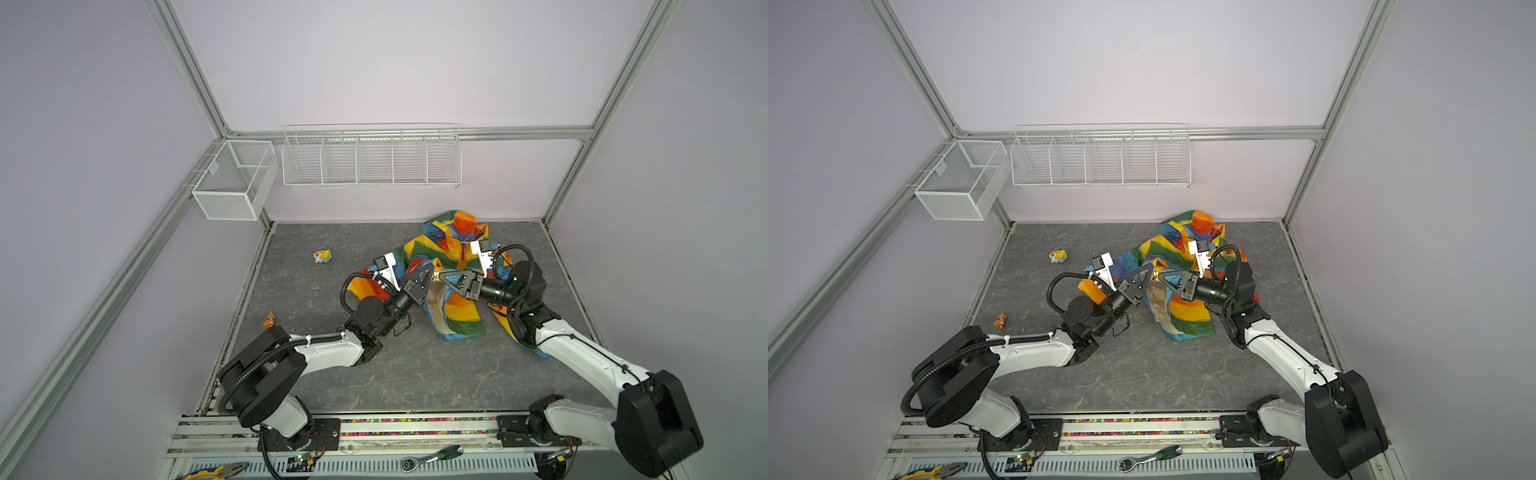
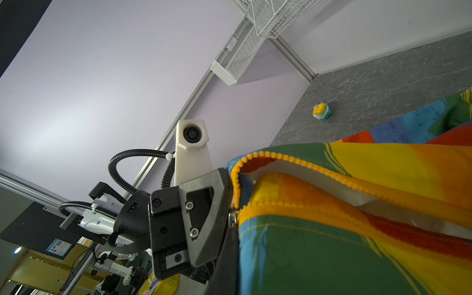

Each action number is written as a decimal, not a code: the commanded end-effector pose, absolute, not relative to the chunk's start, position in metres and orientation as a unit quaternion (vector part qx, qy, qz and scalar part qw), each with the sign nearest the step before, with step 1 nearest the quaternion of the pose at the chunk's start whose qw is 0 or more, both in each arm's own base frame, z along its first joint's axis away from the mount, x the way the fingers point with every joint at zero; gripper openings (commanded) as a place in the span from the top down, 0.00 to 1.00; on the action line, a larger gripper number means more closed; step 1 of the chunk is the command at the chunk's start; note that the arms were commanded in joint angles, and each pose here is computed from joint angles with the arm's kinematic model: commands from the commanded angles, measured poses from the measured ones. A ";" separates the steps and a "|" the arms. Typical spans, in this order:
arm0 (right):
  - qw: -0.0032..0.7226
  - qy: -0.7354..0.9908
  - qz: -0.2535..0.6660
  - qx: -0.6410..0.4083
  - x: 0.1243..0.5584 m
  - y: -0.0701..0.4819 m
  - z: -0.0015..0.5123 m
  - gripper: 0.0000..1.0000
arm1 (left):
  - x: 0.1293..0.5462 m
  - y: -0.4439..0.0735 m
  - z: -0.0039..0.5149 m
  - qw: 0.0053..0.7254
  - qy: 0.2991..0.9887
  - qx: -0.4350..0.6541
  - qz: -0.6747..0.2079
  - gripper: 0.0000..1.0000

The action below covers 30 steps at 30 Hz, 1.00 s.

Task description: Zip up the jacket

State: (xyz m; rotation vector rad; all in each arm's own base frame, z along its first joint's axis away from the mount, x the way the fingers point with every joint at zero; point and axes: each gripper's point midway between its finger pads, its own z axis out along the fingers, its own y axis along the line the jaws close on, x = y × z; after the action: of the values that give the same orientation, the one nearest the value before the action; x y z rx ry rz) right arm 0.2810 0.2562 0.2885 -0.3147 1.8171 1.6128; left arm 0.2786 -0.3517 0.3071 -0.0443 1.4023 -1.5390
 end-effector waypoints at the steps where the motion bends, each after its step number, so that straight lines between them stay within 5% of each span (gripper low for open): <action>1: 0.348 0.681 0.629 -0.136 0.275 0.257 0.298 0.94 | 0.276 -0.350 0.318 0.507 0.560 -0.018 -0.655 1.00; 30: 0.365 0.673 0.631 -0.122 0.287 0.256 0.308 0.94 | 0.271 -0.353 0.305 0.486 0.573 -0.012 -0.659 1.00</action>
State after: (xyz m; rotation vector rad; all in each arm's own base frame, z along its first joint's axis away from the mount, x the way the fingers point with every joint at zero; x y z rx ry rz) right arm 0.2841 0.2569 0.2913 -0.3045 1.7992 1.6232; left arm 0.2763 -0.3529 0.3058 -0.0440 1.4058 -1.5737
